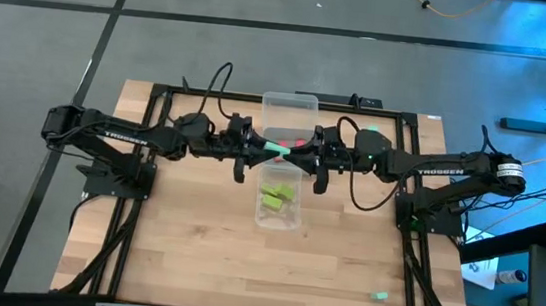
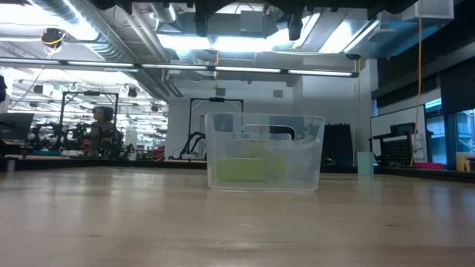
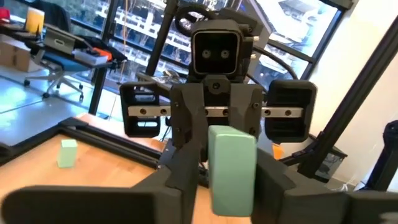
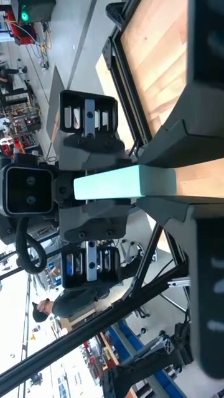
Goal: Sort & place blocks by color
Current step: Put the top left blue block into the top transparent bin
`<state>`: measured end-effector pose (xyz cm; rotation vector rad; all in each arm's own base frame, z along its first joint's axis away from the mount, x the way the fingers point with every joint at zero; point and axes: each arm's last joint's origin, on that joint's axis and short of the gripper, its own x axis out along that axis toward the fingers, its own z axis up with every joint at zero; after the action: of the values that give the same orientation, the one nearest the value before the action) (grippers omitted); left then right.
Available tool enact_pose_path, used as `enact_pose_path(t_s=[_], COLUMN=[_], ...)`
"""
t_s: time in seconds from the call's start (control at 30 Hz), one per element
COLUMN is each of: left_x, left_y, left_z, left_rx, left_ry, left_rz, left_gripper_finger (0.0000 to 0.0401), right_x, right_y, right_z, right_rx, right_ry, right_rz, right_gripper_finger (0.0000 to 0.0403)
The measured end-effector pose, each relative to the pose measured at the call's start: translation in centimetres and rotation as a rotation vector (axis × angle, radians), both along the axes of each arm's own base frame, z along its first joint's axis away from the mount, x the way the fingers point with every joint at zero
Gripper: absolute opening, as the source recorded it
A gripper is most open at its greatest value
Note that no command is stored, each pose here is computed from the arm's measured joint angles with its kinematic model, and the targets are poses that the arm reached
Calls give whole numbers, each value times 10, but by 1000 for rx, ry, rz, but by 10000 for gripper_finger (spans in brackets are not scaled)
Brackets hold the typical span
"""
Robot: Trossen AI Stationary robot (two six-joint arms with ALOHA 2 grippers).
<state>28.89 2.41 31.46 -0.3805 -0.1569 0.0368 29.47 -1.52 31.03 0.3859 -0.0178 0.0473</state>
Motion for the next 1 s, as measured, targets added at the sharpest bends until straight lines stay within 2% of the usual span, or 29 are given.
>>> enact_pose_path(t_s=[0.13, 0.27, 0.37, 0.57, 0.63, 0.77, 0.87, 1.0], left_x=[-4, -18, -34, -80, -95, -120, -131, -133], left_y=[5, 14, 21, 33, 32, 25, 19, 17], left_z=[2, 9, 14, 40, 48, 60, 66, 66], left_rx=[4, -8, 1, 89, 137, 156, 165, 162], left_ry=[5, 53, 104, 77, 51, 4, -38, -40], left_rz=[-20, -28, -12, 88, 106, 112, 114, 137], left_gripper_finger=[139, 156, 159, 161, 161, 157, 157, 157], right_x=[-2, -13, -26, -62, -74, -93, -102, -105], right_y=[0, -6, -12, -22, -23, -21, -19, -19], right_z=[1, 4, 10, 25, 30, 39, 43, 45], right_rx=[0, -23, -51, -127, -148, -182, -204, -205], right_ry=[9, 59, 91, 150, 141, 86, 51, 35], right_rz=[1, -21, -48, -100, -113, -126, -128, -130], right_gripper_finger=[56, 56, 56, 56, 56, 56, 56, 56])
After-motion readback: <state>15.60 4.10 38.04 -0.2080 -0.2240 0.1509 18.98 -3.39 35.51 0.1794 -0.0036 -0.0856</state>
